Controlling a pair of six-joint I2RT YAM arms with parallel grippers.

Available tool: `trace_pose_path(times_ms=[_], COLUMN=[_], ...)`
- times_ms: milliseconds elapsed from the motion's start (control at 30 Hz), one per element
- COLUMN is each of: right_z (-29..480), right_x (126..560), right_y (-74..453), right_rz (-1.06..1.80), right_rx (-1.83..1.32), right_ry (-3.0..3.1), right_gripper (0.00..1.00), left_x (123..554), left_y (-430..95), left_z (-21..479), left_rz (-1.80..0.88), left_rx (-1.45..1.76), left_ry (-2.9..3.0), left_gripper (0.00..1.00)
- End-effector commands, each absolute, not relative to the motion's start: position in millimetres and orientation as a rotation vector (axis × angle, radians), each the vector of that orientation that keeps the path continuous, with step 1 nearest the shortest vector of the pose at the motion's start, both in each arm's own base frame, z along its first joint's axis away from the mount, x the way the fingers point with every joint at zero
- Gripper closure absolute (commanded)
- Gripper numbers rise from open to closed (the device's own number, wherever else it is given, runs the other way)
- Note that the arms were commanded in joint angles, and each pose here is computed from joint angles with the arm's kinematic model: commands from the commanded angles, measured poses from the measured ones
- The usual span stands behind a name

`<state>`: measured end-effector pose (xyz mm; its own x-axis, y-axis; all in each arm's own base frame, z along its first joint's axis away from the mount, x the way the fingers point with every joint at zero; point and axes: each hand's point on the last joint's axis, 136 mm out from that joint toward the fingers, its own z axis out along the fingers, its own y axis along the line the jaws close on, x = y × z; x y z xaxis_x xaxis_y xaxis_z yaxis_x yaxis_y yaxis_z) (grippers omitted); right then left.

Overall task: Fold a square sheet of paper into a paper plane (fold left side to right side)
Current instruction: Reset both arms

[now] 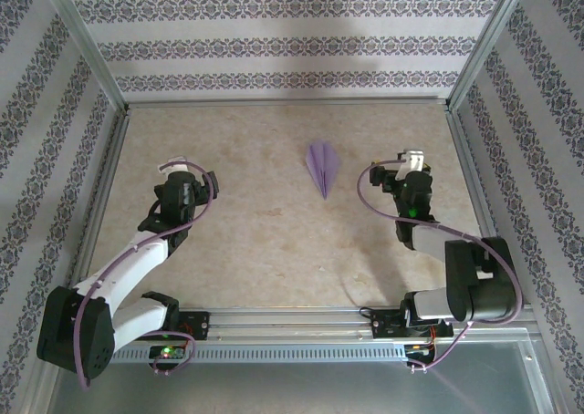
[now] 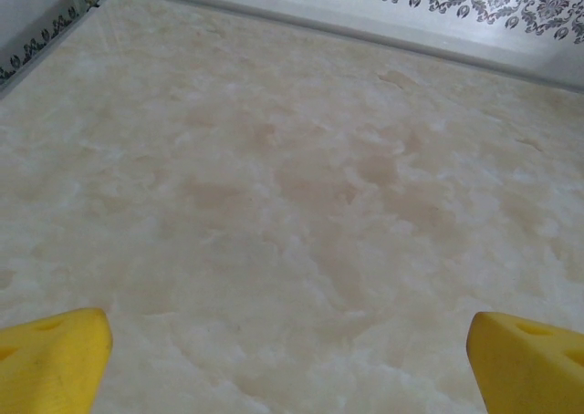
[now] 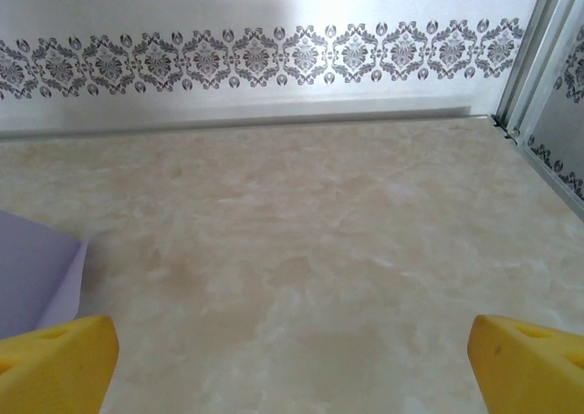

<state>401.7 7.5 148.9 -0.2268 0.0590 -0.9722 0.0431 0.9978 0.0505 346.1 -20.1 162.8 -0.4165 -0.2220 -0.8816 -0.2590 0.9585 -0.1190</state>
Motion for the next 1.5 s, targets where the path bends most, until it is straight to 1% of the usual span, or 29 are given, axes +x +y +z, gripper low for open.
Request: trace_pose_path(times_ms=[0, 267, 433, 733, 900, 1100, 1233, 1300, 1367, 1467], right_z=[171, 143, 138, 132, 136, 174, 167, 164, 164, 149], right_x=[418, 428, 441, 459, 451, 432, 412, 400, 396, 394], right_y=[13, 37, 47, 47, 45, 34, 19, 16, 13, 10], right_rz=[0.038, 0.093, 0.122, 0.134, 0.137, 0.131, 0.064, 0.074, 0.062, 0.025], right_rx=[0.039, -0.058, -0.102, -0.101, -0.088, -0.033, -0.003, 0.007, 0.005, -0.01], right_ry=[1.704, 1.733, 1.746, 1.833, 1.818, 1.785, 1.869, 1.861, 1.856, 1.897], right_gripper=[0.02, 0.02, 0.02, 0.02, 0.02, 0.02, 0.01, 0.02, 0.02, 0.02], left_x=[347, 346, 348, 355, 357, 355, 354, 353, 353, 355], left_y=[-10, -5, -4, -4, -4, -4, -2, 0, 1, 1], left_z=[174, 165, 157, 149, 148, 150, 153, 153, 153, 150], left_rz=[0.094, 0.148, 0.169, 0.191, 0.199, 0.206, 0.214, 0.226, 0.233, 0.228], left_rx=[-0.331, -0.323, -0.324, -0.317, -0.308, -0.298, -0.291, -0.29, -0.291, -0.298], left_ry=[1.959, 1.973, 1.988, 2.007, 2.012, 2.012, 2.009, 2.008, 2.005, 2.005], left_gripper=[0.0, 0.0, 0.0, 0.0, 0.0, 0.0, 0.0, 0.0, 0.0, 0.0])
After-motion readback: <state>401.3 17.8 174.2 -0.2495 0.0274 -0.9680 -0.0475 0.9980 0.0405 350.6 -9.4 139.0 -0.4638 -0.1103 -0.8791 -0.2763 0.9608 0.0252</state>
